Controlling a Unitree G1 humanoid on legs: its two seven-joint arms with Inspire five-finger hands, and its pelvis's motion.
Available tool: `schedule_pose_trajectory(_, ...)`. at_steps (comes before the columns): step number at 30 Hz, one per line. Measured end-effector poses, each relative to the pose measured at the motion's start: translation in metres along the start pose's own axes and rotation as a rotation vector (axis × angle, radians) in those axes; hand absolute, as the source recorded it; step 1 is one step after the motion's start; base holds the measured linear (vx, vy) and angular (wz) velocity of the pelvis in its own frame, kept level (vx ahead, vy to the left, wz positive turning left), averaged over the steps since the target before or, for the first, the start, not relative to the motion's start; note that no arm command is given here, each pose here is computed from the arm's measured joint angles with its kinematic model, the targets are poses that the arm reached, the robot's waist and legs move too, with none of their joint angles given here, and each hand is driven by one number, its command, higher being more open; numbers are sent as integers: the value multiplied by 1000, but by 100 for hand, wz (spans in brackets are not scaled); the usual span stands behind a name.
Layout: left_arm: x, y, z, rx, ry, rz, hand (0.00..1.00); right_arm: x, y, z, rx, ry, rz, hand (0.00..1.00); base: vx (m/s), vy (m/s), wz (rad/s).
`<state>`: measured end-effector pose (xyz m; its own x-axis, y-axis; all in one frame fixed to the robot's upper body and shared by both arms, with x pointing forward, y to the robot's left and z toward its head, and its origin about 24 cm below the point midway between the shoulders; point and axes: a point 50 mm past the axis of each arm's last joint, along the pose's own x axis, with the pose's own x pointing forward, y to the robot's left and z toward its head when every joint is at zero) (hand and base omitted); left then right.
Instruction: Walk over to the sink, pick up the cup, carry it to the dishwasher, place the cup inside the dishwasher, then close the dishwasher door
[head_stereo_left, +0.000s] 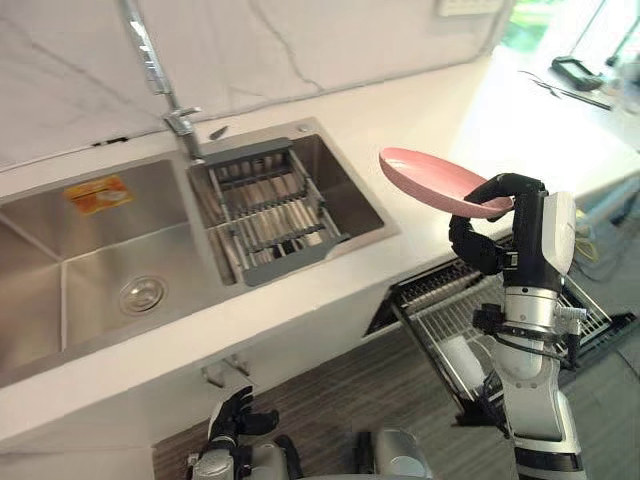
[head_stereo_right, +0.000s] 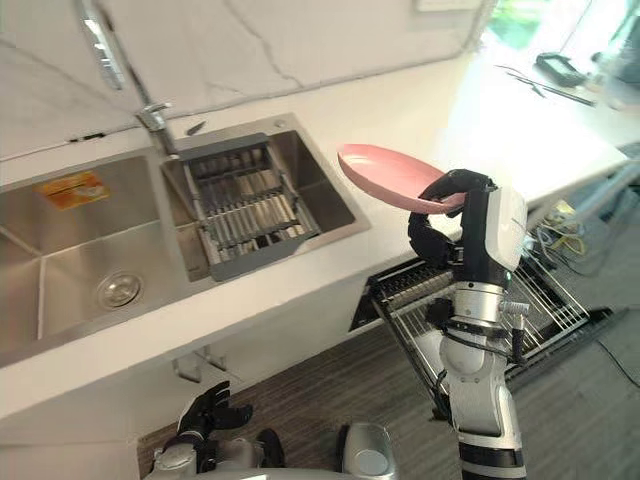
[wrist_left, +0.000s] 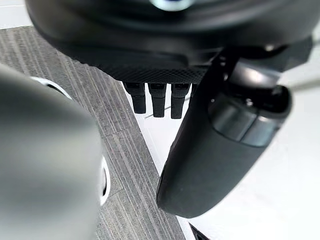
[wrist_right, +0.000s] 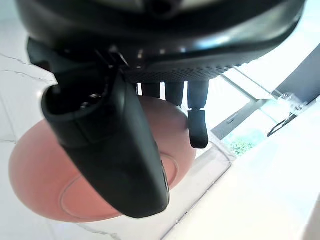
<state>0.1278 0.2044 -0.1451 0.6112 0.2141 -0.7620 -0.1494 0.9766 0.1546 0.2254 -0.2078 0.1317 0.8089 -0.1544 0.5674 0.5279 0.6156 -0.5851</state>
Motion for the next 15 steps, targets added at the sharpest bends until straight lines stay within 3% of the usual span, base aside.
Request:
schedule_pose_trajectory(5,-3,-3,-6,-2,16,7,90,-20,-4,-15,-44,90,30,30,85,-81,-47)
schedule_pose_trajectory(15,-5,-13,-9,22,21,-17,90,-47,-36,-47,-166,267,-54,30,81,20,7)
